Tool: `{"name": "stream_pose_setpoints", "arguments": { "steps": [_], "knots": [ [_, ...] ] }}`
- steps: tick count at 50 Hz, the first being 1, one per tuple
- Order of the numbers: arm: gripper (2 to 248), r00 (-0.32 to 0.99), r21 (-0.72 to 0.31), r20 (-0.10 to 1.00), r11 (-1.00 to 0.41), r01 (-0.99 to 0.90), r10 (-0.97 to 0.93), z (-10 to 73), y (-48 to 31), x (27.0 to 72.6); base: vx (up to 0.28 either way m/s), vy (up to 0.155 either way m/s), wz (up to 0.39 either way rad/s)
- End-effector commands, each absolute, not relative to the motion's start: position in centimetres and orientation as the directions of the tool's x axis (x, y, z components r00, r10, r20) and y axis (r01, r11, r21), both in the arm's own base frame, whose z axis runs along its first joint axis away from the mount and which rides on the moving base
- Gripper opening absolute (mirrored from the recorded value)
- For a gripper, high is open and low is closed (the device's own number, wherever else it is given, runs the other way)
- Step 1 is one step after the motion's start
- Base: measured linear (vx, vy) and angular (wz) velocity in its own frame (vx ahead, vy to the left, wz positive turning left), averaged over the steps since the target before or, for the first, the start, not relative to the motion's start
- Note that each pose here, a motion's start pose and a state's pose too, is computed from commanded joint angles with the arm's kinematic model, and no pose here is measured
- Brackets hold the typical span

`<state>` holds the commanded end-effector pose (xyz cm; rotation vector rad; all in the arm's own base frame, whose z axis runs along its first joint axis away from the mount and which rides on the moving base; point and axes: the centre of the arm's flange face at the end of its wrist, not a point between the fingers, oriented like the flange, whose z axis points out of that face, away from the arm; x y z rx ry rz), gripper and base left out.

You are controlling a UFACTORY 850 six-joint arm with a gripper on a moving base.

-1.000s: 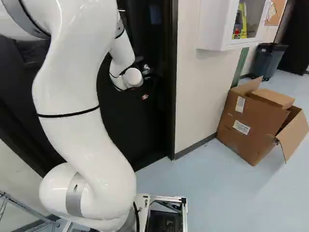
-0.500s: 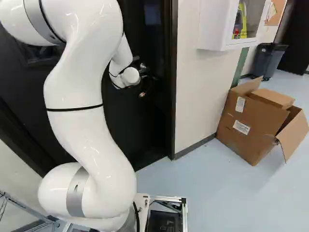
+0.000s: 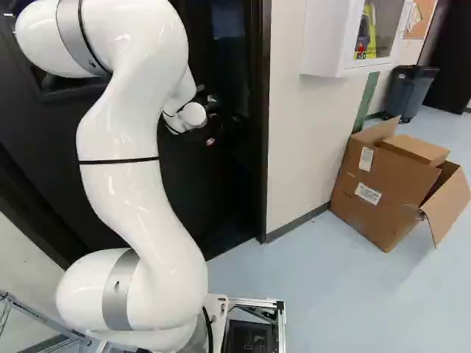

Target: Open the door and move inside

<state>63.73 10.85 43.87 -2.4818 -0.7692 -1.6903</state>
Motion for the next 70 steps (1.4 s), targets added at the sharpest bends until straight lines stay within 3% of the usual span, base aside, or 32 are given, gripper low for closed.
{"name": "stream_pose_setpoints", "arguments": {
  "steps": [38,70],
  "knots": [
    [247,0.229,0.248,0.895,-0.855,0.455,0.382,43.1,15.1,68.3,0.000,0.000,0.000],
    [247,0.308,0.179,0.900,-0.907,0.380,0.307,44.0,12.2,63.4,0.000,0.000,0.000]
  ]
}}
